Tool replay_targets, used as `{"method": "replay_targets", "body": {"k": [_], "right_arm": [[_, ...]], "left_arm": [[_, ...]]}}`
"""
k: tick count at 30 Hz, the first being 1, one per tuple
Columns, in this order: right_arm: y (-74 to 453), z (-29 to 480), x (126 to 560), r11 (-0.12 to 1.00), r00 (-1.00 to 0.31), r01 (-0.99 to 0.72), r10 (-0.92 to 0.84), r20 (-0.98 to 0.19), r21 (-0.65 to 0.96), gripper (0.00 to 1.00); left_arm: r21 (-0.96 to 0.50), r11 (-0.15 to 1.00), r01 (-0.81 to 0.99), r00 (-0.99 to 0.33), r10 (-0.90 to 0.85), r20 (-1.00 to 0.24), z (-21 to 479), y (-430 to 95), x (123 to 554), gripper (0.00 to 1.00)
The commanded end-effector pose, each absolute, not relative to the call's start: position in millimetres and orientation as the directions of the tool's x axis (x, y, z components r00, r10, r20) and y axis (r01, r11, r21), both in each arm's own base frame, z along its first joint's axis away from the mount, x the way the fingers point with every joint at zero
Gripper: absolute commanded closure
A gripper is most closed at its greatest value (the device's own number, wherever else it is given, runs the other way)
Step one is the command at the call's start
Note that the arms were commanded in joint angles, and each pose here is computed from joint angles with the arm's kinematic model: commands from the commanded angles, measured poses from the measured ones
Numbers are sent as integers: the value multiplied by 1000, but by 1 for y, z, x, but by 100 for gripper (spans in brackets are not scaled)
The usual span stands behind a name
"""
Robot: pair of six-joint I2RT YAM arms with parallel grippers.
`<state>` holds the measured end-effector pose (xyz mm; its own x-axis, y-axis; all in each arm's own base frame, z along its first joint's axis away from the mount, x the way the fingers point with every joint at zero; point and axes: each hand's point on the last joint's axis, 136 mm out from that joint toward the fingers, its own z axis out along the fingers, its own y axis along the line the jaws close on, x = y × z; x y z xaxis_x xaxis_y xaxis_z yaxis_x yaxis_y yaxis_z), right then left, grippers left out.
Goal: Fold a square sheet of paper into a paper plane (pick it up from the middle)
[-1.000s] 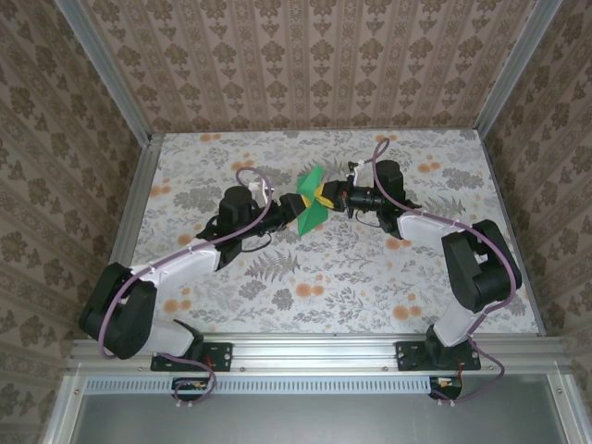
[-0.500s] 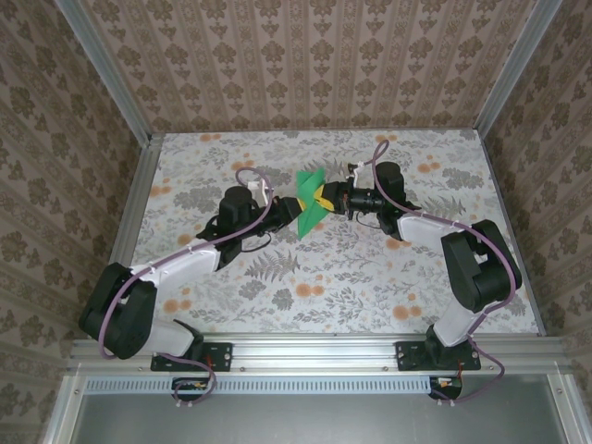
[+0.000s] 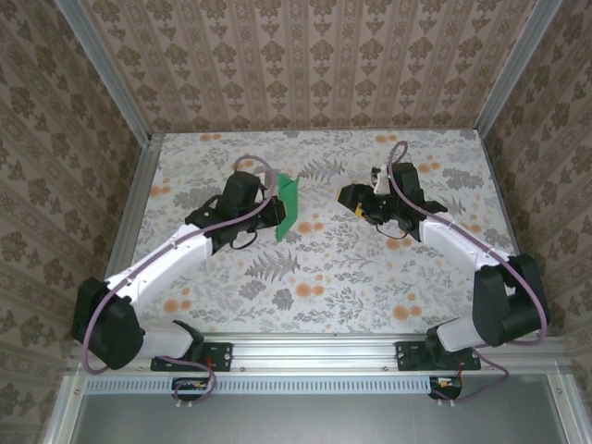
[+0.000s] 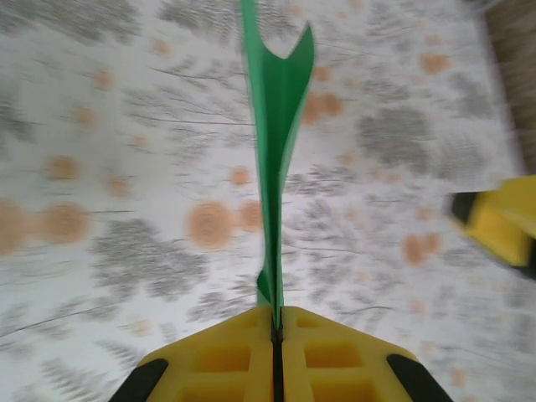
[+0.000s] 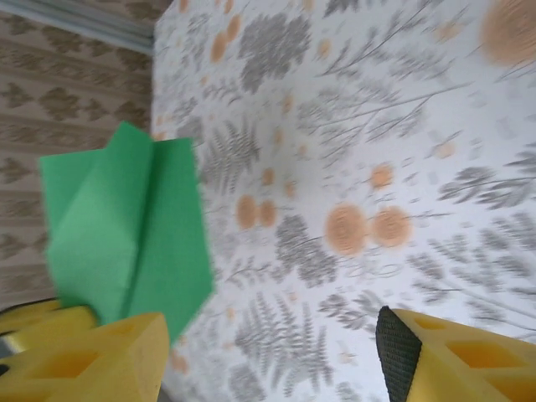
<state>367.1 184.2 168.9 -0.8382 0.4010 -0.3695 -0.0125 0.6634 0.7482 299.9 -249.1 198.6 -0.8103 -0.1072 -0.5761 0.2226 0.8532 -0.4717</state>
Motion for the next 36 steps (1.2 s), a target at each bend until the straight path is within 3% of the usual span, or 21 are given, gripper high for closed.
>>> {"method": "replay_targets", "body": {"k": [1,6,12,17,25,32,36], "right_arm": [[146,142,358,828,-824,67,361,-437,557,29],[130,144,355,850,-785,107,390,-481,516,28],[107,136,350,863,-757,189,432,-490,468,28],[76,131,342,843,-705,299,511,-492,446,28],[53,133,334,830,-664,365,549,-507,421,28],[57,133,335,836,-680,347,537,-499,425,27],[71,136,337,844,-718,285,502,-483,454,28]], "left_arm": [[71,984,161,-847,175,-502,163,-174,283,90],[525,842,126,-846,368,-387,164,-154,292,90],[645,748,158,-835,450,-317,147,-185,310,91],[589,778,220,-849,450,-277,108,-215,313,89],[428,851,304,-872,429,-234,57,-259,303,77],[230,912,338,-884,392,-254,54,-287,294,58],[20,954,299,-907,291,-303,75,-292,293,44]]}}
